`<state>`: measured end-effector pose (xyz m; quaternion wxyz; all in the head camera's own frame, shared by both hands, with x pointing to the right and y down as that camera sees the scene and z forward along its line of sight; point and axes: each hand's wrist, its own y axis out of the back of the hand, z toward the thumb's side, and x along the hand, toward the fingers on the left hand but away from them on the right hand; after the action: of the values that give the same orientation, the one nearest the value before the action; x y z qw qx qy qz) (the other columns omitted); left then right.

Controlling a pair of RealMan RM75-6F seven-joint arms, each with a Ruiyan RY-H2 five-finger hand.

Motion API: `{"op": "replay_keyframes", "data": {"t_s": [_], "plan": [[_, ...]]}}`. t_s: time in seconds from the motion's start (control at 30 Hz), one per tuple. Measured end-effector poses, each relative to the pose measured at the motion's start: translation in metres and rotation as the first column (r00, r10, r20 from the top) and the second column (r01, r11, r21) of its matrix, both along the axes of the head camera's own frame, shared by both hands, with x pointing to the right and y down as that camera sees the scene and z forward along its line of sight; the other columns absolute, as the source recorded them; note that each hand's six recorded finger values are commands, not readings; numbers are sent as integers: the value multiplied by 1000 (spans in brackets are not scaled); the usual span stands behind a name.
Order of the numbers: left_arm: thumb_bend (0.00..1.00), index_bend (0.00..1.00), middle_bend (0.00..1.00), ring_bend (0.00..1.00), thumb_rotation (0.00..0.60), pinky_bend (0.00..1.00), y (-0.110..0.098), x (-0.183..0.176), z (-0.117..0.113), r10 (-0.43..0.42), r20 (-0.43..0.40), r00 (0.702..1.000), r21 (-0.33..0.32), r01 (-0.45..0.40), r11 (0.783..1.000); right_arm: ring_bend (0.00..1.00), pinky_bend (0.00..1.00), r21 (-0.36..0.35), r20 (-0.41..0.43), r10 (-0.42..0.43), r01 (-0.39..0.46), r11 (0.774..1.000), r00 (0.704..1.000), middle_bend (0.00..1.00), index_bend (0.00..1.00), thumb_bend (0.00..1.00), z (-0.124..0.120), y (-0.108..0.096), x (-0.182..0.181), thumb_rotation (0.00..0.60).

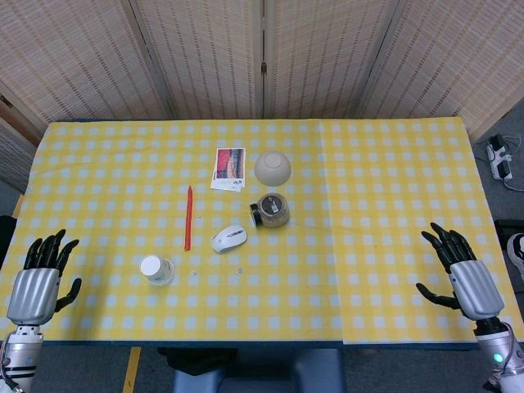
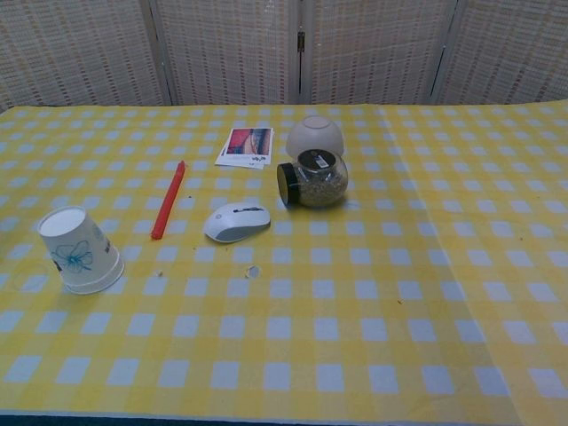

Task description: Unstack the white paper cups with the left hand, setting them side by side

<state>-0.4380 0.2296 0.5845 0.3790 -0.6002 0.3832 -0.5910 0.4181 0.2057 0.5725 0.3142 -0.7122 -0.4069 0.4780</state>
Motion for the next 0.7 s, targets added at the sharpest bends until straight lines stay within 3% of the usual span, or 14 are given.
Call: {"op": "replay_keyframes", "data": {"t_s": [0.43, 0.7], "plan": [[445, 180, 54, 58, 600, 0, 2, 4, 2, 8, -36, 999, -16, -9, 1000, 70, 0, -1, 11, 5, -5, 1000, 1000, 20, 109, 278, -5, 0, 1, 600], [445, 211, 61, 60, 600, 0, -17, 24, 7, 99, -96, 990, -71, -106, 992, 78, 0, 45, -20, -8, 8, 999, 1000, 20, 109, 278, -17, -7, 1, 600]]}}
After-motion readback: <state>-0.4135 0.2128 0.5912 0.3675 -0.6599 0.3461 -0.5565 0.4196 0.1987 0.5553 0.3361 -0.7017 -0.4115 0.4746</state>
